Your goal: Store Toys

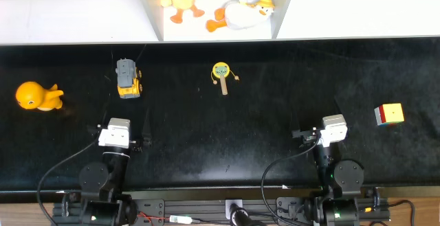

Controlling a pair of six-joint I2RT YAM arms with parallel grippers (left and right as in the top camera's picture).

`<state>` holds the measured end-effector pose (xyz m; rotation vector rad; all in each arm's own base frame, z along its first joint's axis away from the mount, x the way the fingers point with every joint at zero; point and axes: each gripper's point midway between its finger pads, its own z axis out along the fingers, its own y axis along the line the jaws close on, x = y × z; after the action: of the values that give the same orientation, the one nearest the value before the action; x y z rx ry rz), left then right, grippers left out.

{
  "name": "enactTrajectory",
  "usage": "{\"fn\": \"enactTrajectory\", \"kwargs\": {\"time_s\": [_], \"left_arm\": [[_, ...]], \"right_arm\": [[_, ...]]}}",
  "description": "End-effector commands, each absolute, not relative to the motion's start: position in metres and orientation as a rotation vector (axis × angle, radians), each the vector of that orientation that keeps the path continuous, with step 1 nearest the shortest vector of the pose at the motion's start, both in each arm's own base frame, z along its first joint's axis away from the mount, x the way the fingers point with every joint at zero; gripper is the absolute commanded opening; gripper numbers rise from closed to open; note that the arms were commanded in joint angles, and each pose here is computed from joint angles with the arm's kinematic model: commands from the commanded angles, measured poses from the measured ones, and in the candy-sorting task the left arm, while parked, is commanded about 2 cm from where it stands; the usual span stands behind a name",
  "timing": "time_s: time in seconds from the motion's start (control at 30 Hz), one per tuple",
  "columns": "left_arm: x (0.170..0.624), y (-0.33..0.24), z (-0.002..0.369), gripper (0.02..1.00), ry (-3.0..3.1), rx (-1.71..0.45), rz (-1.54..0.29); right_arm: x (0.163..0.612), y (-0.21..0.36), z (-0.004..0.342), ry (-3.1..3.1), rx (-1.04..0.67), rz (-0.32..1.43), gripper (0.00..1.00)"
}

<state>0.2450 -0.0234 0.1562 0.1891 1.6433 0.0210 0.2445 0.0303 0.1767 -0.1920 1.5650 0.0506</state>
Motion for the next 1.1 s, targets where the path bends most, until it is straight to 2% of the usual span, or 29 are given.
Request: {"fn": "enactTrajectory", "kwargs": {"time_s": [0.03,0.7,0.93,1.1], "left_arm": [[0.245,-0.023,0.156,0.996,1.64,0.173,0.007],[0.245,-0.021,0.156,0.996,1.641,0.167,0.014],[0.239,-0.02,0.184,0.996,1.647,0.071,-0.07],[0.229,0.005,0.211,0.996,1.79,-0.062,0.016]], "right_arm": [[0.245,0.029,0.174,1.565,-0.182,0.052,0.998],[0.245,0.029,0.174,1.565,-0.182,0.052,0.998],[0.245,0.029,0.174,1.565,-0.182,0.052,0.996],[0.245,0.029,0.174,1.565,-0.182,0.052,0.996]]}}
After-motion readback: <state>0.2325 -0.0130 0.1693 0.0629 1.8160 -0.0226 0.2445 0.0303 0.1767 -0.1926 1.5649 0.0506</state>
